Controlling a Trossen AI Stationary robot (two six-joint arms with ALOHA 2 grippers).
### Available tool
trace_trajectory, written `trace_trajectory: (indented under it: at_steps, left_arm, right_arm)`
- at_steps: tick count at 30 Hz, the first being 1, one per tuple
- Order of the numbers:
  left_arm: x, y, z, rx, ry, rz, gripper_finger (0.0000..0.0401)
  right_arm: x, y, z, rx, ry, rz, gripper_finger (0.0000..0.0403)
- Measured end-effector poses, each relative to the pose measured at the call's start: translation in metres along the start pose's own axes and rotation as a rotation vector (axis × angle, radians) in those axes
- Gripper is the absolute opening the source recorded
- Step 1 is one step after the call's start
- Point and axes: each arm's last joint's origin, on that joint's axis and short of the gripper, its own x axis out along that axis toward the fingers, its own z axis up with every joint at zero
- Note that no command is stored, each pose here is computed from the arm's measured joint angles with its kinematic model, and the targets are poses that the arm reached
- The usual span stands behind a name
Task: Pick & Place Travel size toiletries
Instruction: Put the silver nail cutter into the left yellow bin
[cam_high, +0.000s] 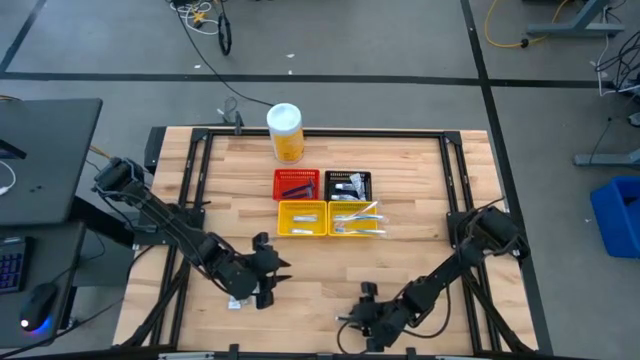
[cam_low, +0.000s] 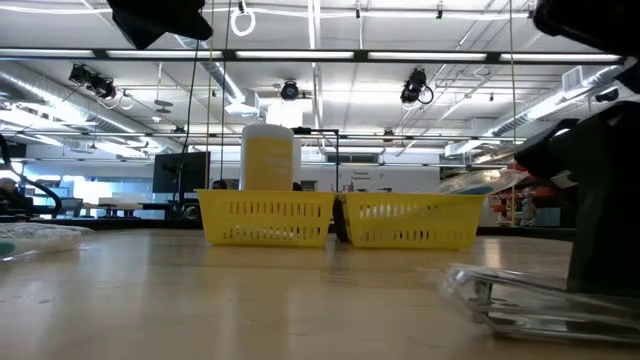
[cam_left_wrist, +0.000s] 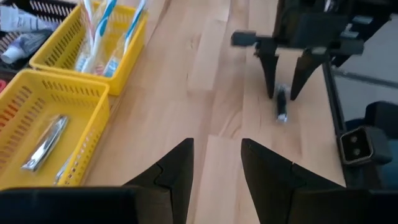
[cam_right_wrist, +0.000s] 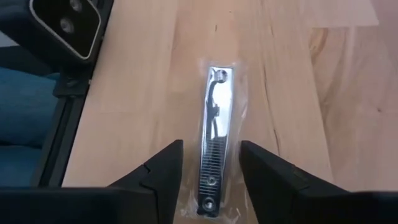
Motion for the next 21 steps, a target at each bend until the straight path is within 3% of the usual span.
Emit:
trace_trajectory:
  at_steps: [7, 15, 21]
  left_arm:
    - [0.0, -0.001, 0.002, -0.01, -0.02, -0.014, 0.0144]
    - [0.0, -0.002, 0.003, -0.013, -0.024, -0.017, 0.0144]
    - [0.004, -0.007, 0.008, -0.038, -0.08, -0.055, 0.0144]
  right_arm:
    - [0.003, -0.01, 0.004, 0.031, 0.043, -0.008, 0.0134]
    - [0.005, -0.016, 0.004, 0.026, 0.071, -0.024, 0.0056]
    - [-0.001, -0.026, 0.016, -0.014, 0.067, -0.034, 0.0053]
